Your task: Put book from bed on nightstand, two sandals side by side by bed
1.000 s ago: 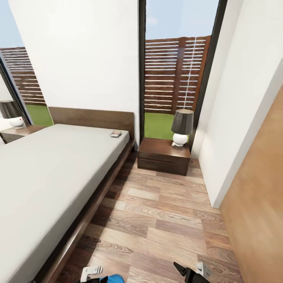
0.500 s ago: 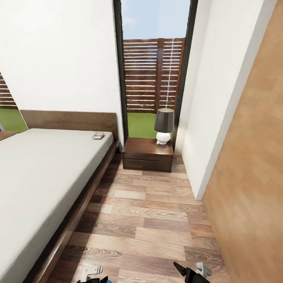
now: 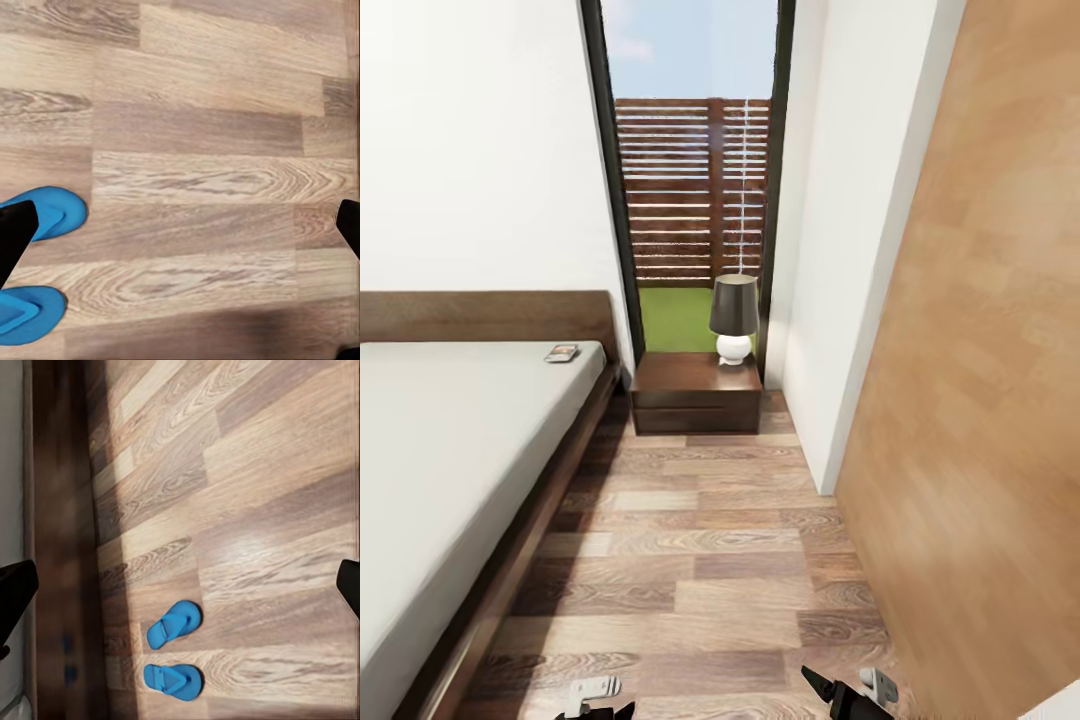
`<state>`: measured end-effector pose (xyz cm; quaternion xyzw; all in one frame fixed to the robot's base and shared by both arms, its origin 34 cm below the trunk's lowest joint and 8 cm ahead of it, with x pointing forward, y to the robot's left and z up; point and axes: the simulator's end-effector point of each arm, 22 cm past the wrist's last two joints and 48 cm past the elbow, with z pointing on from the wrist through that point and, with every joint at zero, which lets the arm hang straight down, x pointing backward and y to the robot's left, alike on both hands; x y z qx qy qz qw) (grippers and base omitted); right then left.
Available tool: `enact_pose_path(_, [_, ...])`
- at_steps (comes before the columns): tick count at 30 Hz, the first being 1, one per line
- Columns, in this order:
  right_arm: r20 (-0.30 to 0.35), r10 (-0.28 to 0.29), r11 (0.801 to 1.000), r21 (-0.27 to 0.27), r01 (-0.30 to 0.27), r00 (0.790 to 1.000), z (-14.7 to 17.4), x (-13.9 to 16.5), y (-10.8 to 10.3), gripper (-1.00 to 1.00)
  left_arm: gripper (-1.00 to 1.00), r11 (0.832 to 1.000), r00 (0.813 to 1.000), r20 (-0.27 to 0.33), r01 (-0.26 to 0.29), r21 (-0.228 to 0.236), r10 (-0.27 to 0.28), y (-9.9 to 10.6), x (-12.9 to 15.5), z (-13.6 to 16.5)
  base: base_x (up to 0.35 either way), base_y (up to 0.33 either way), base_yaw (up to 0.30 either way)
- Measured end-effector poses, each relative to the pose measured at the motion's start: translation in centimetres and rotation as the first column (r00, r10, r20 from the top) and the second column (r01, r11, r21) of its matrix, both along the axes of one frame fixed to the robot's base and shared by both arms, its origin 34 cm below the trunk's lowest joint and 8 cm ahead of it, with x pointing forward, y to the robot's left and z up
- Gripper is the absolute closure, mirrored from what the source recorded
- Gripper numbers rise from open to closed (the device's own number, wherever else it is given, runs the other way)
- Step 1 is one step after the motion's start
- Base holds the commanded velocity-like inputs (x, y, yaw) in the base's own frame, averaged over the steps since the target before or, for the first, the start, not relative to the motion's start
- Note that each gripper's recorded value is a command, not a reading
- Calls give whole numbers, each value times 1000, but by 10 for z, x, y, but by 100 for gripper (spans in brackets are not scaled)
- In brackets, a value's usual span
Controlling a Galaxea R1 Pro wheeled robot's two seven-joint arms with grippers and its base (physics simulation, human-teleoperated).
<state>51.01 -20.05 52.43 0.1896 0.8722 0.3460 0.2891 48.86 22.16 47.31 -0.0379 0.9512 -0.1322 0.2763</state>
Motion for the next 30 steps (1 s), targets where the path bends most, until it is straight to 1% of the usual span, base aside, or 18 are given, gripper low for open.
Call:
enact_pose_path(8, [0,0,1000,0,0,1000,0,0,0,-100,-100,1000,1000,0,0,0,0,0,0,0,0,0,-282])
enact_pose_path(11, [0,0,1000,0,0,1000,0,0,0,-100,-100,1000,1000,0,0,0,0,0,0,0,0,0,-163])
enact_pose_path(16, [4,0,1000,-3,0,1000,0,1,0,-100,-100,1000,1000,0,0,0,0,0,0,0,1,-4,-35])
enact_pose_path(23, [24,0,1000,-15,0,1000,2,3,-1,-100,-100,1000,1000,0,0,-1,0,0,0,0,36,-139,-4])
enact_pose_path(30, [25,0,1000,-16,0,1000,2,3,-1,-100,-100,1000,1000,0,0,0,0,0,0,0,6,-23,0])
